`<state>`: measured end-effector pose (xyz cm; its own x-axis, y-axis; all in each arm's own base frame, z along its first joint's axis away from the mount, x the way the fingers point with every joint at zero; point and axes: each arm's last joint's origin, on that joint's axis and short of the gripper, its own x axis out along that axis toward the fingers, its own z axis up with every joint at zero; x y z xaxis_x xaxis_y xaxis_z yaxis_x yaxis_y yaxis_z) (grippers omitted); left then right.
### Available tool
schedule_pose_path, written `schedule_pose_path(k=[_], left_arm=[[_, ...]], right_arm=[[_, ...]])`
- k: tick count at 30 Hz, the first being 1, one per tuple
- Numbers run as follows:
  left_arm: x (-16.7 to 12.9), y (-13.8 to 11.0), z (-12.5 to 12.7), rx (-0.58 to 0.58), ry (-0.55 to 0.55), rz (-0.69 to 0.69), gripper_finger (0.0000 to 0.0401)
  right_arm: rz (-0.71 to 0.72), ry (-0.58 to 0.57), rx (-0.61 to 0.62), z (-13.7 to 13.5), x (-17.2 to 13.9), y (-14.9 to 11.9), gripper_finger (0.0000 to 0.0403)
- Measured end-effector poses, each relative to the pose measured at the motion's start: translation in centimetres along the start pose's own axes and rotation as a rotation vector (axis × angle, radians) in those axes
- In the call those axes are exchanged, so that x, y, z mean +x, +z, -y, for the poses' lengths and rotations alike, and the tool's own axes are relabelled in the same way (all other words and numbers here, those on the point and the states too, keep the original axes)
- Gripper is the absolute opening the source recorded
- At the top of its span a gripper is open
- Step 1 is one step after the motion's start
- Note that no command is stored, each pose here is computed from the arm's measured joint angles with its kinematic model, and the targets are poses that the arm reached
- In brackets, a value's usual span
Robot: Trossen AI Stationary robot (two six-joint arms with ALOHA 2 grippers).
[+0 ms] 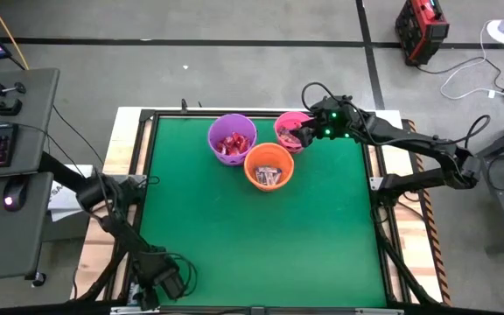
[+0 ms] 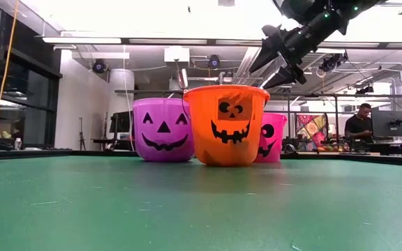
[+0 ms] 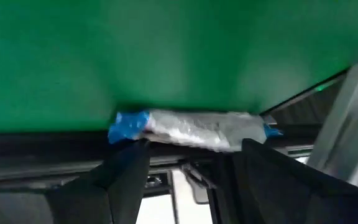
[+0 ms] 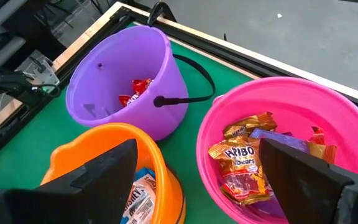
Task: Sort candy by brand, put in halloween buckets
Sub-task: Put the white chocolate into the orange bucket
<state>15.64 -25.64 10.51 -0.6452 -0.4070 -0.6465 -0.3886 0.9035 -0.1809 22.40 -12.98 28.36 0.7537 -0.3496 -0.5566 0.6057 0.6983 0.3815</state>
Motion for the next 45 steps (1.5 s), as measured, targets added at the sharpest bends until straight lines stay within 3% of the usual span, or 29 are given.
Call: schedule_pose_path(k=[11, 30, 37, 41, 45], left_arm=[[0.4, 0.6, -0.2, 0.142, 0.049, 0.048, 0.0245], [-7.4, 5.1, -7.3, 0.218, 0.445, 0.212, 0.0245], [-11.2, 6.4, -9.2, 0.259, 0.466, 0.229, 0.0245], [-14.9, 5.7, -9.4, 0.297, 0.386, 0.422, 0.0246], [-18.8, 3.4, -10.7, 0.174, 0.278, 0.635, 0.0245]], right_arm=[[-0.009, -0.011, 0.016, 0.1, 0.0, -0.1, 0.0330], [-0.007, -0.025, 0.028, 0.1, 0.0, -0.1, 0.0330], [-0.007, -0.025, 0.028, 0.1, 0.0, -0.1, 0.0330], [-0.014, -0.028, 0.028, 0.2, 0.0, -0.2, 0.0330], [-0.025, -0.031, 0.028, 0.2, 0.0, -0.3, 0.0330]])
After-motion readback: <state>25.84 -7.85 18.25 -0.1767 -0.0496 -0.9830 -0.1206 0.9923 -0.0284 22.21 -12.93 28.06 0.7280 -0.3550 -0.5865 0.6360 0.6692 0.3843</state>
